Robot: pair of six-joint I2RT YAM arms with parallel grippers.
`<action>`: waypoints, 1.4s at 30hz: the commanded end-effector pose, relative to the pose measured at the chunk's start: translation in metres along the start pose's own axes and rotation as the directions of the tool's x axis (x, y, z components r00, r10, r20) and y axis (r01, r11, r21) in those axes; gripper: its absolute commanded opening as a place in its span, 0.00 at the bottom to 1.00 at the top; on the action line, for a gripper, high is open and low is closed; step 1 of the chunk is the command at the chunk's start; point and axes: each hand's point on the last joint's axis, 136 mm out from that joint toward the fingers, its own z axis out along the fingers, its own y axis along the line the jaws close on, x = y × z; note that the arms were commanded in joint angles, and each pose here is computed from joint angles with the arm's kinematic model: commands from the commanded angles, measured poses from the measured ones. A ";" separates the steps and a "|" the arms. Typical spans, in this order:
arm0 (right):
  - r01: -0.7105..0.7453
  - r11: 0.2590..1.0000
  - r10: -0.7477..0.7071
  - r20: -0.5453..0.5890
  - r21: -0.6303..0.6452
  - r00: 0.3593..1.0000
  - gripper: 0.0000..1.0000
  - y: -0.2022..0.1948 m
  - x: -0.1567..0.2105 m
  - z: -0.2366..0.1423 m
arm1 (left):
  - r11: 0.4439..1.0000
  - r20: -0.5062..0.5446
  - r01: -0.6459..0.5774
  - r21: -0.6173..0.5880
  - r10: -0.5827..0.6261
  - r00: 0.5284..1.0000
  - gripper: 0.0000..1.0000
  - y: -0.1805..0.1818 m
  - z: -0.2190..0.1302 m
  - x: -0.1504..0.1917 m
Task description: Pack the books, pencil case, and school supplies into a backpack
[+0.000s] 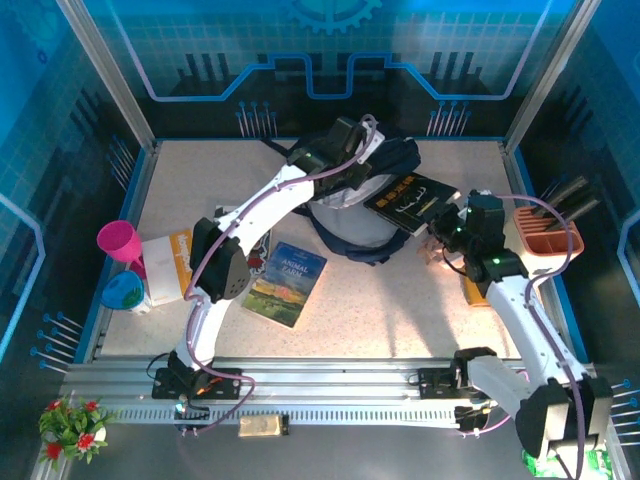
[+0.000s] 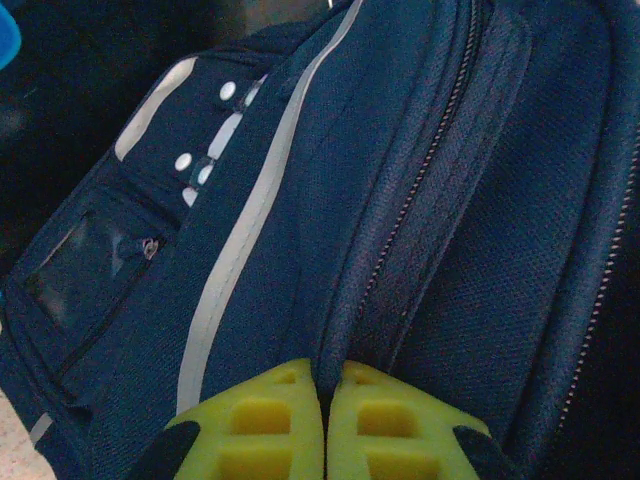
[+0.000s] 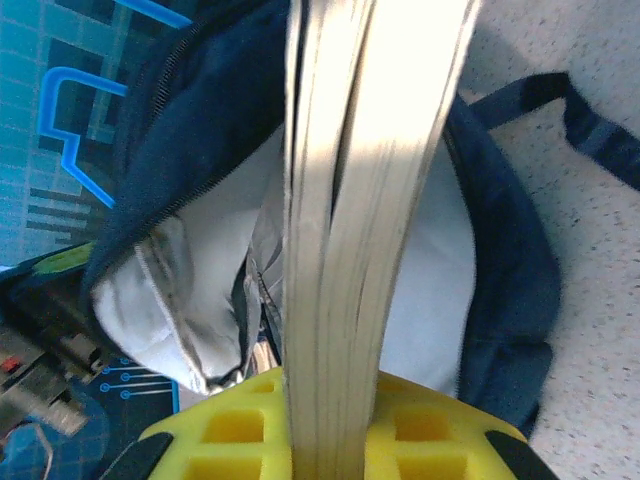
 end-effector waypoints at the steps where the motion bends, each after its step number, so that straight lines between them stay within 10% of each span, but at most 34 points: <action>1: -0.015 0.976 0.031 0.070 -0.217 0.997 0.06 0.056 -0.018 0.005 | 0.996 0.265 0.082 0.038 -0.089 0.960 0.00 -0.004 -0.069 -0.086; 20: -0.037 0.961 0.094 0.198 -0.274 0.976 0.09 0.094 -0.019 0.106 | 0.983 0.300 0.170 0.075 -0.184 0.936 0.00 -0.005 -0.081 -0.097; 42: -0.270 0.962 0.271 0.128 -0.025 0.954 0.13 0.022 0.023 0.218 | 0.971 0.330 0.199 0.133 -0.233 0.915 0.00 -0.011 -0.085 -0.108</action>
